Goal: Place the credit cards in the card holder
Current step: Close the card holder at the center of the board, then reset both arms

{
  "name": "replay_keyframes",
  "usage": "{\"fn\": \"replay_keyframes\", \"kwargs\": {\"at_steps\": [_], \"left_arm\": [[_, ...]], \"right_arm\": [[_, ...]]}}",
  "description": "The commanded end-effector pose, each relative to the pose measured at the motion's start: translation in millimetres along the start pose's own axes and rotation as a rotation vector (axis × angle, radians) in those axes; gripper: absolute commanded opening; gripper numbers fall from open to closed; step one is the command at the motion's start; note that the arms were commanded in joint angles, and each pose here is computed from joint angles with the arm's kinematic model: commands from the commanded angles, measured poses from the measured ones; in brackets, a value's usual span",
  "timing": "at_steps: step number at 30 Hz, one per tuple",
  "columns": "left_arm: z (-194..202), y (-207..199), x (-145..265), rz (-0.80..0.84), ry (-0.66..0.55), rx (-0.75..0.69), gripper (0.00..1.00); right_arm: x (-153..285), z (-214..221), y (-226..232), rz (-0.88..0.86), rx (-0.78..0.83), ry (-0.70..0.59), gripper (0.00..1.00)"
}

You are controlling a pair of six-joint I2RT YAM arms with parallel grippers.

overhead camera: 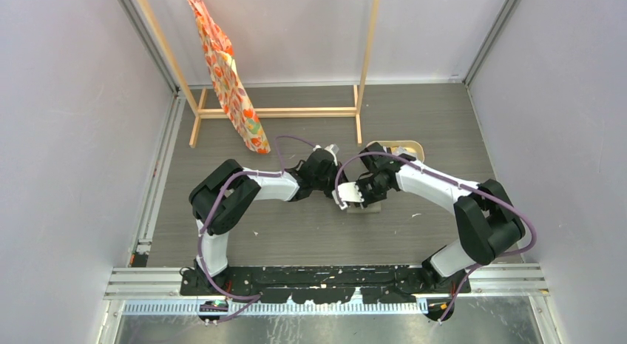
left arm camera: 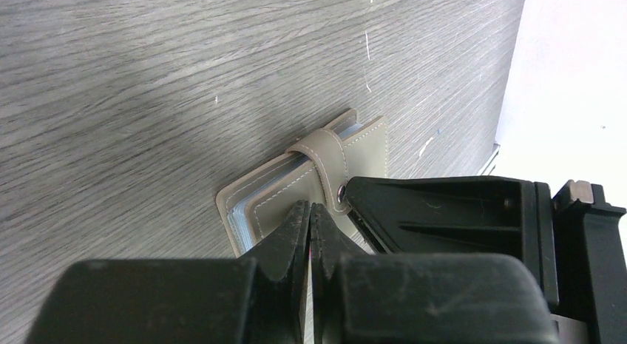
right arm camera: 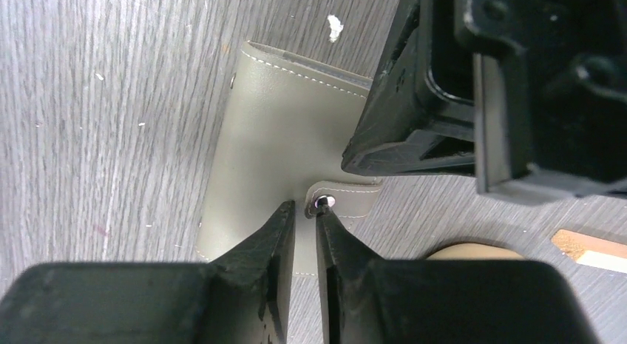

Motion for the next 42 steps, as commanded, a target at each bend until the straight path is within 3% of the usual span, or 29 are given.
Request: {"fn": "replay_keyframes", "kwargs": {"at_steps": [1, 5, 11, 16, 23, 26, 31, 32, 38, 42], "left_arm": [[4.8, 3.6, -0.8, 0.024, -0.002, -0.039, 0.07], [0.8, -3.7, 8.3, 0.091, -0.057, -0.099, 0.12], [-9.6, -24.7, 36.5, 0.160, -0.135, -0.210, 0.19], [-7.6, -44.1, 83.3, 0.106, -0.211, -0.355, 0.25], [1.6, -64.5, 170.3, -0.009, -0.363, -0.532, 0.32], [4.6, -64.5, 212.7, -0.029, -0.431, -0.538, 0.45], [16.9, -56.1, 262.5, 0.009, -0.553, -0.544, 0.92], [20.3, -53.8, 270.9, 0.013, -0.569, -0.528, 0.97], [30.1, -50.1, 325.4, -0.028, -0.598, -0.503, 1.00], [23.6, -54.9, 343.7, -0.134, -0.552, -0.527, 1.00]], "right_arm": [[-1.8, 0.5, 32.3, -0.193, -0.126, 0.001, 0.26], [25.3, -10.6, 29.3, -0.153, -0.182, -0.047, 0.40], [75.9, -16.2, 34.8, -0.022, -0.416, -0.126, 0.61], [127.1, 14.3, 47.1, 0.117, -0.663, -0.321, 0.75], [168.9, 26.9, 71.2, 0.348, -0.918, -0.453, 0.98], [183.1, 31.0, 75.7, 0.412, -1.031, -0.471, 1.00], [203.8, 34.6, 75.9, 0.534, -1.205, -0.543, 1.00], [208.2, 34.6, 74.2, 0.559, -1.240, -0.565, 1.00], [237.6, 28.7, 65.2, 0.702, -1.510, -0.644, 1.00], [250.4, 19.0, 71.3, 0.754, -1.486, -0.690, 1.00]]}}
Point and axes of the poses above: each gripper's point midway between its finger pads, its own x axis back along the fingers, its own y axis along the line the jaws close on, z = x × y, the point moved 10 cm from there along x, back along the fingers, and after that the axes turned 10 degrees about -x, right-handed, at the moved point
